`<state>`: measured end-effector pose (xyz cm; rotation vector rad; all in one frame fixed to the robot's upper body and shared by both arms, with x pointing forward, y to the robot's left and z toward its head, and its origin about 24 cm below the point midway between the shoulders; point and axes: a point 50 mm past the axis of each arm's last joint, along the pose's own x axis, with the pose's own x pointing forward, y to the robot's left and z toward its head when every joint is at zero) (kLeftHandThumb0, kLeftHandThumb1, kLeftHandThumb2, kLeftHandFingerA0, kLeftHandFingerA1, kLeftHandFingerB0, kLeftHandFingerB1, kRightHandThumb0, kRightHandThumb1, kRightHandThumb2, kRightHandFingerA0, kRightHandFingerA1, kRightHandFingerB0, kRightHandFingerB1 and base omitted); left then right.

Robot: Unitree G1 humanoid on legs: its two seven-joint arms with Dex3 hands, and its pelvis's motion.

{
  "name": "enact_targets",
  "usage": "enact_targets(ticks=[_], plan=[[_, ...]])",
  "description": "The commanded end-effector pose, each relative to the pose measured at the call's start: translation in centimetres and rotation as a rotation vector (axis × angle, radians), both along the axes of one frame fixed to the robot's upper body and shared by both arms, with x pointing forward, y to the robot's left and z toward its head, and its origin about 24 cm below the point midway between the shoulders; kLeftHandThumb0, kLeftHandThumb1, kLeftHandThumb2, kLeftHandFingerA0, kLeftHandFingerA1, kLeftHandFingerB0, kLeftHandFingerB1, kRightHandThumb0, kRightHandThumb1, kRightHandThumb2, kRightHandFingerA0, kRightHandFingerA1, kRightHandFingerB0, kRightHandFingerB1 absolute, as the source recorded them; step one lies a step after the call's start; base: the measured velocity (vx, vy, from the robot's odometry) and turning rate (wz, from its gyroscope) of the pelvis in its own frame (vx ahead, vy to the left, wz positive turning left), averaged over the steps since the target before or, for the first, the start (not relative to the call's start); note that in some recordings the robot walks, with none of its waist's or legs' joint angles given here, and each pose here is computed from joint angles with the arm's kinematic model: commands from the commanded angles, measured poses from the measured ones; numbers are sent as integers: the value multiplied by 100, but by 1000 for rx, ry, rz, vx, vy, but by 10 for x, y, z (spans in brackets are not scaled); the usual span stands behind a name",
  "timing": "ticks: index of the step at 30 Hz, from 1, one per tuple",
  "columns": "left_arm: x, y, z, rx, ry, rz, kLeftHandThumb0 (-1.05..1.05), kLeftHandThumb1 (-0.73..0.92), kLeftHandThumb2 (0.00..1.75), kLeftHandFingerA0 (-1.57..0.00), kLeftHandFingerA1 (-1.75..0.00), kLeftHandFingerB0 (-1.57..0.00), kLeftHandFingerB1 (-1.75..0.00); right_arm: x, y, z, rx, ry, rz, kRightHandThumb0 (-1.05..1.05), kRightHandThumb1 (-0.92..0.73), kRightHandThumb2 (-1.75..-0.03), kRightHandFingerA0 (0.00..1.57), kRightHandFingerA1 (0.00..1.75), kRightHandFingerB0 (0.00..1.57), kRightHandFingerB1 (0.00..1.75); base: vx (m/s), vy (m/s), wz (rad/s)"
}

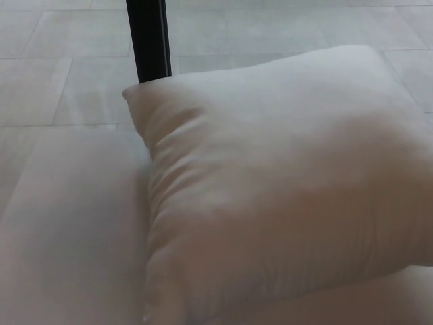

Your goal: The robot uses its left hand to press on the left side of the pillow kept in the middle of the desk and uses its right hand to lift up and the right side of the pillow and turn it over

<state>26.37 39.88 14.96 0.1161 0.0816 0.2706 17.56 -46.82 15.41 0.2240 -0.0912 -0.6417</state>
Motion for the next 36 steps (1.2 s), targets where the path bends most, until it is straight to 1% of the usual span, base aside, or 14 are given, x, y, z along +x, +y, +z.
enact_targets(ticks=[1, 4, 5, 11, 12, 15, 17, 18, 21, 22, 23, 33, 35, 36], plan=[[47, -60, 81, -73, -114, -113, -69, 67, 105, -10, -54, -2, -45, 94, 85, 77, 35, -185, 396, -99, -67, -111, 1, 41, 6, 15, 0, 0, 0], [55, -76, 71, -92, -102, -151, -37, 56, 112, -2, -51, 0, -49, 103, 98, 72, 20, -149, 450, -88, -66, -111, 1, 37, 0, 19, 0, 0, 0], [59, -83, 66, -95, -99, -167, -70, 85, 64, -18, -44, -15, -34, 107, 101, 69, 21, -134, 488, -90, -66, -111, 2, 37, 2, 17, 0, 0, 0], [66, -117, 41, -32, -18, -306, -75, 82, 64, -22, -44, -18, -33, 120, 128, 52, -26, -33, 623, -89, -67, -112, 1, 43, 8, 19, 0, 0, 0], [66, -124, 34, -11, 11, -339, -77, 65, 95, -18, -53, -13, -45, 125, 134, 47, -21, -7, 636, -97, -76, -74, 6, 46, 8, 22, 0, 0, 0], [66, -134, 23, 19, 51, -378, -76, 83, 65, -22, -46, -17, -34, 133, 141, 39, -17, 41, 644, -91, -85, -66, 8, 48, 7, 25, 0, 0, 0], [67, -139, 17, 44, 84, -369, -76, 84, 64, -22, -44, -17, -34, 138, 144, 36, -19, 68, 654, -86, -64, -107, 4, 53, 8, 27, 0, 0, 0], [66, -143, 11, 69, 106, -385, -77, 69, 98, -19, -52, -14, -46, 140, 143, 33, -14, 93, 650, -85, -64, -107, 4, 51, 8, 29, 0, 0, 0], [64, -147, 1, 52, 133, -386, -77, 86, 66, -24, -47, -17, -34, 144, 140, 28, 24, 112, 623, -83, -63, -107, 5, 51, 1, 30, 0, 0, 0], [63, -147, -2, 56, 142, -393, -78, 68, 98, -19, -53, -14, -46, 144, 138, 26, 29, 129, 601, -89, -82, -66, 13, 48, 12, 24, 0, 0, 0], [62, -148, -4, 57, 152, -394, -76, 86, 66, -24, -46, -18, -34, 144, 137, 24, 25, 142, 592, -91, -65, -108, 4, 51, 0, 31, 0, 0, 0], [54, -150, -18, 53, 221, -371, -76, 87, 66, -26, -45, -21, -33, 146, 125, -1, 42, 257, 540, -88, -68, -109, 5, 51, 0, 35, 0, 0, 0], [57, -152, -24, 58, 236, -385, -78, 86, 66, -26, -48, -20, -34, 147, 129, -9, 41, 284, 549, -39, -40, -104, 3, 53, 0, 49, 0, 0, 0], [58, -153, -26, 50, 239, -385, -80, 85, 66, -25, -49, -19, -34, 150, 133, -12, 42, 295, 545, -88, -86, -66, 16, 50, 15, 27, 0, 0, 0]])
